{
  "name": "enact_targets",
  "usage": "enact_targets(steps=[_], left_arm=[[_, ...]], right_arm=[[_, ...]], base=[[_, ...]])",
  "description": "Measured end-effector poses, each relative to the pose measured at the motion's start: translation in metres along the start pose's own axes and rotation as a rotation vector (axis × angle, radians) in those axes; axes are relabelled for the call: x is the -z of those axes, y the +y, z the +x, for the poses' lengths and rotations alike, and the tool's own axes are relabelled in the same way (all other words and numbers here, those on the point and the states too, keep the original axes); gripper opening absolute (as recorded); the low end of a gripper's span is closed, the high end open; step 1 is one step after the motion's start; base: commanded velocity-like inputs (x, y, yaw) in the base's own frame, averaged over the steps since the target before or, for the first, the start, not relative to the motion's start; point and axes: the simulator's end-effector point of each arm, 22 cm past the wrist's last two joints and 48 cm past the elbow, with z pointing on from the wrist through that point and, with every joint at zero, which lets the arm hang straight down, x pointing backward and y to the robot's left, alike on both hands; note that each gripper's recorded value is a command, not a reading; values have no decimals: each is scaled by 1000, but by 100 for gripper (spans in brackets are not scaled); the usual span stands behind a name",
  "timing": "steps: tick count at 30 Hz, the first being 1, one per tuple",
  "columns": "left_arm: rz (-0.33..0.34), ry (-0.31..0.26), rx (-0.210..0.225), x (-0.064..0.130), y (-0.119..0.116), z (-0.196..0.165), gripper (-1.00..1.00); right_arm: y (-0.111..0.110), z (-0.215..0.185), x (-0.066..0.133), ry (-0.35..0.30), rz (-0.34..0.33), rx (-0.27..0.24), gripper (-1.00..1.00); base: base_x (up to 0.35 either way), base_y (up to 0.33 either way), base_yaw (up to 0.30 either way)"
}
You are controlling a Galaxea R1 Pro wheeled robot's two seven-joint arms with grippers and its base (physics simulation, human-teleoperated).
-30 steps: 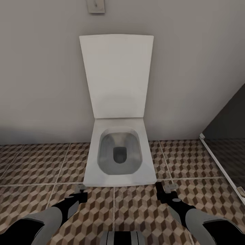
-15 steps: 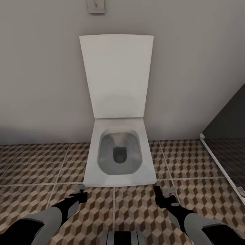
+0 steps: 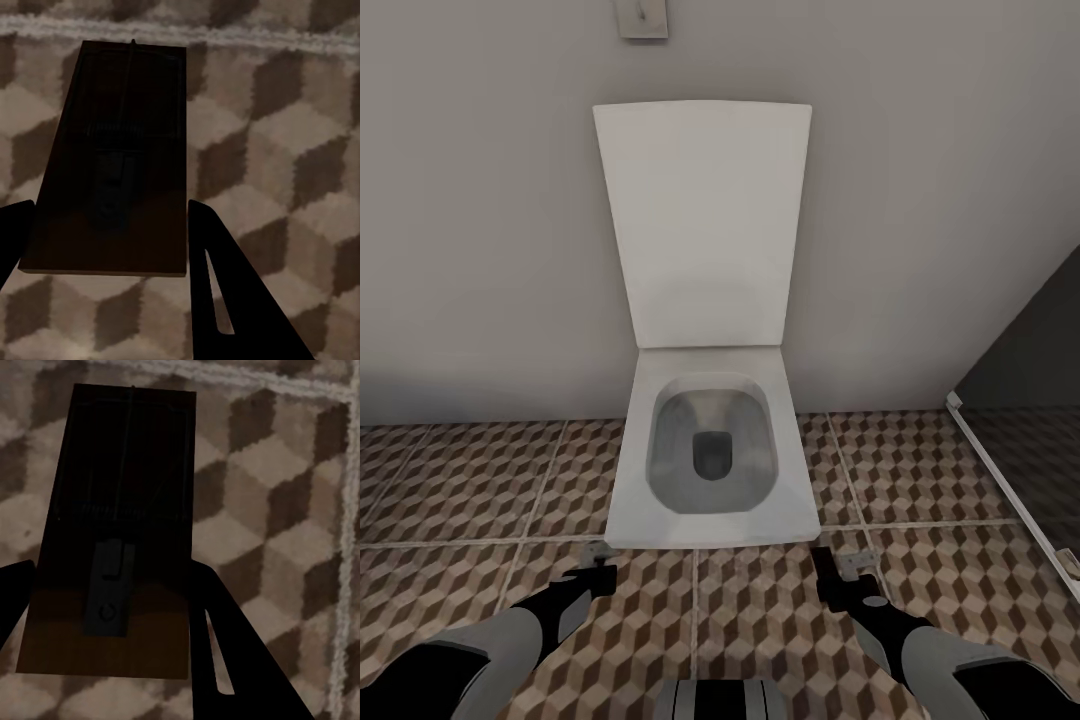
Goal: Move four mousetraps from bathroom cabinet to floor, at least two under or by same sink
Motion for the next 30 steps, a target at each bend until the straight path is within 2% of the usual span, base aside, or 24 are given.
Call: enact_targets(steps=[30], left_arm=[[1,0,1,0,-1,0,-100]], right_arm=[[0,0,0,0,0,0,-100]], base=[[0,0,0]])
